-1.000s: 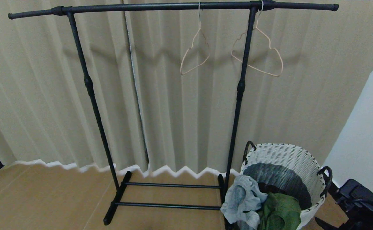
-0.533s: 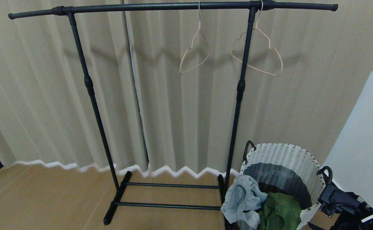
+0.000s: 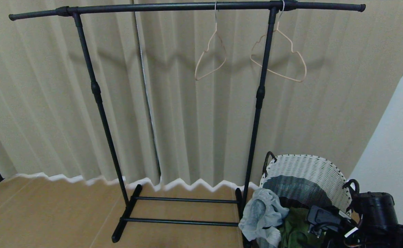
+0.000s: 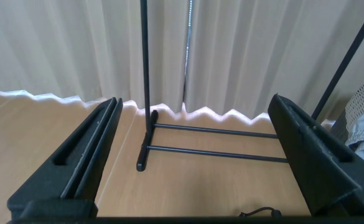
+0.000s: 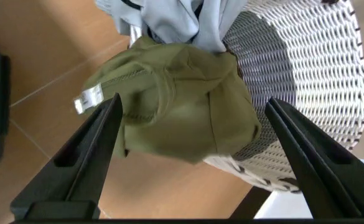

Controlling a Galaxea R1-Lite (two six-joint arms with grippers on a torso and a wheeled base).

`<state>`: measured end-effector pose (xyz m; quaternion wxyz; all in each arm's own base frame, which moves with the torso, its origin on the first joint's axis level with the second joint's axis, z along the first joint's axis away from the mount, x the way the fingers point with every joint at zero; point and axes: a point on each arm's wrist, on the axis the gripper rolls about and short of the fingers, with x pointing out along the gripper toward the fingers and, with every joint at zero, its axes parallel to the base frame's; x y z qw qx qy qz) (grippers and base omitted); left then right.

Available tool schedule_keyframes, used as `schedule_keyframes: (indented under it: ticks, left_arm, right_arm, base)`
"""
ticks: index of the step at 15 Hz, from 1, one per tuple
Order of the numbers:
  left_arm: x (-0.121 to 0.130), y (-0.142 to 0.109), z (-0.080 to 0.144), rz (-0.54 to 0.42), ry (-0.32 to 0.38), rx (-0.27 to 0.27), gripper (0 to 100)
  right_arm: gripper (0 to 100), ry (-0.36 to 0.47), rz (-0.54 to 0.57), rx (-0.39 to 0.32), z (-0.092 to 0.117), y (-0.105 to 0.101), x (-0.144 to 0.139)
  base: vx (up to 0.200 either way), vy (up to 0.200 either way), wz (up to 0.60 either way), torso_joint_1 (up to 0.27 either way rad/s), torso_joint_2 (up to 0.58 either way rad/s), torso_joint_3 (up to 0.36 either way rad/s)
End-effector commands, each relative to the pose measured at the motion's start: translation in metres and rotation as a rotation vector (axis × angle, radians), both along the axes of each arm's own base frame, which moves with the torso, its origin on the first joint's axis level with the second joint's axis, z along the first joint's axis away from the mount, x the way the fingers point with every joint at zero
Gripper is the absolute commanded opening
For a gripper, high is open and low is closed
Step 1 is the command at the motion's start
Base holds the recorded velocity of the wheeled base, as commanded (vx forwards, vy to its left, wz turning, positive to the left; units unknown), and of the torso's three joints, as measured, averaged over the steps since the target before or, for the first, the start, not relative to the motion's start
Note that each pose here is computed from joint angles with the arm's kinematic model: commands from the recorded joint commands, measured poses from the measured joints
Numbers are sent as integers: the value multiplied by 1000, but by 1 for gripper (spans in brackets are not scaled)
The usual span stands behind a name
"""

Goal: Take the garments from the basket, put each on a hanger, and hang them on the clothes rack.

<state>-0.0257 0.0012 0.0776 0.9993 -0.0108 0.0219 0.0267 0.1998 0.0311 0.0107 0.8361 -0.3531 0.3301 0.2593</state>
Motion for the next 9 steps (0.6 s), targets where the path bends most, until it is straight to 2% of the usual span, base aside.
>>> schedule_keyframes:
  ticks: [1,2,6,9]
  left_arm:
    - [0,0,0,1,0,0,100]
    - [0,0,0,1,0,0,100]
    - [0,0,0,1,0,0,100]
    - [0,0,0,2,0,0,100]
  right_arm:
    - [100,64,-18,-25,-24,0,7]
    - [100,59,-66,-43,-29,-6,10]
    - [100,15,-130,-39,-32,-17,31]
    - [100,-18,-161,4,-30,-15,35]
  base:
    - [0,0,0,0,0,0]
    - [0,0,0,0,0,0]
    - [0,0,0,0,0,0]
    - [0,0,0,0,0,0]
